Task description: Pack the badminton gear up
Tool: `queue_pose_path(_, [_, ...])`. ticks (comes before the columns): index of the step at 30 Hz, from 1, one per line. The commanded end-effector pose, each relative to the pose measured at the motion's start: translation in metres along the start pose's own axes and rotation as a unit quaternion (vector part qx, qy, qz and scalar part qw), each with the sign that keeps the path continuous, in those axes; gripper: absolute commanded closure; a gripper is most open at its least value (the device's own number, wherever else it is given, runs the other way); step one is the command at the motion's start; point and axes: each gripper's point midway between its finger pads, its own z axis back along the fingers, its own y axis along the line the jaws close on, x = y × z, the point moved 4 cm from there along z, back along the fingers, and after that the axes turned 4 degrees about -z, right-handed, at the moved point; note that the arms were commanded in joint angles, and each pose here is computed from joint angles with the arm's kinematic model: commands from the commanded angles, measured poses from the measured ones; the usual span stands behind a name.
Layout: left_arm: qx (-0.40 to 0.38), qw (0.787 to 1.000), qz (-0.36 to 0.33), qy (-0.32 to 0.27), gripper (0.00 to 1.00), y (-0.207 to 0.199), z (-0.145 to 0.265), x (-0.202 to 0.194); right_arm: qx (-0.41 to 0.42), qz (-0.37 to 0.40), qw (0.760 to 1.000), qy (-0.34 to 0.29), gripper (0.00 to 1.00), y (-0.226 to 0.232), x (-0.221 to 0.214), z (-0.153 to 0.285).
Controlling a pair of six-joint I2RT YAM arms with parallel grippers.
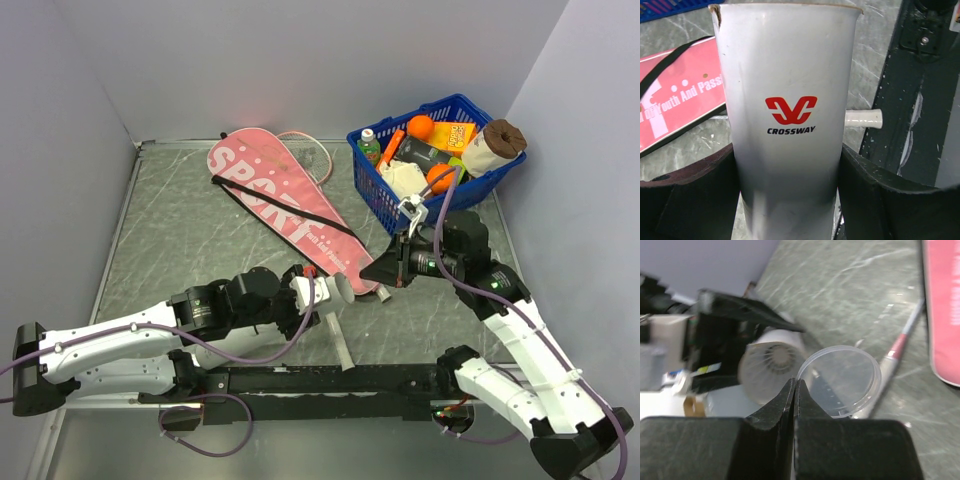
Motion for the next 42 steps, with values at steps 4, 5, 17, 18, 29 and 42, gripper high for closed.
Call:
queue_pose_path(4, [-0.030, 0.999, -0.014, -0.043, 0.99, -0.005, 0.006, 0.029, 0.107, 0.073, 0.991, 0.018, 1.00, 0.046, 0.001, 0.011])
queue_pose_path(5, [-0.031, 0.998, -0.013, -0.045, 0.99, -0.005, 0.007, 0.029, 0.110, 0.075, 0.991, 0.021, 1.00, 0.047, -0.001, 0.010])
queue_pose_path(17, [-0.029, 0.998, -0.015, -0.058, 0.99, -0.004, 0.013, 0.033, 0.134, 0.079, 0.986, 0.055, 1.00, 0.054, -0.011, -0.003])
queue_pose_path(18, [-0.029, 0.998, -0.016, -0.059, 0.99, -0.004, 0.013, 0.033, 0.134, 0.080, 0.986, 0.055, 1.00, 0.054, -0.011, -0.004])
queue_pose_path(29, [-0.028, 0.998, -0.016, -0.059, 0.99, -0.003, 0.013, 0.033, 0.154, 0.083, 0.982, 0.076, 1.00, 0.061, -0.018, -0.009])
queue_pose_path(42, [-0.022, 0.998, -0.015, -0.058, 0.99, -0.002, 0.013, 0.032, 0.168, 0.084, 0.978, 0.086, 1.00, 0.064, -0.027, -0.004])
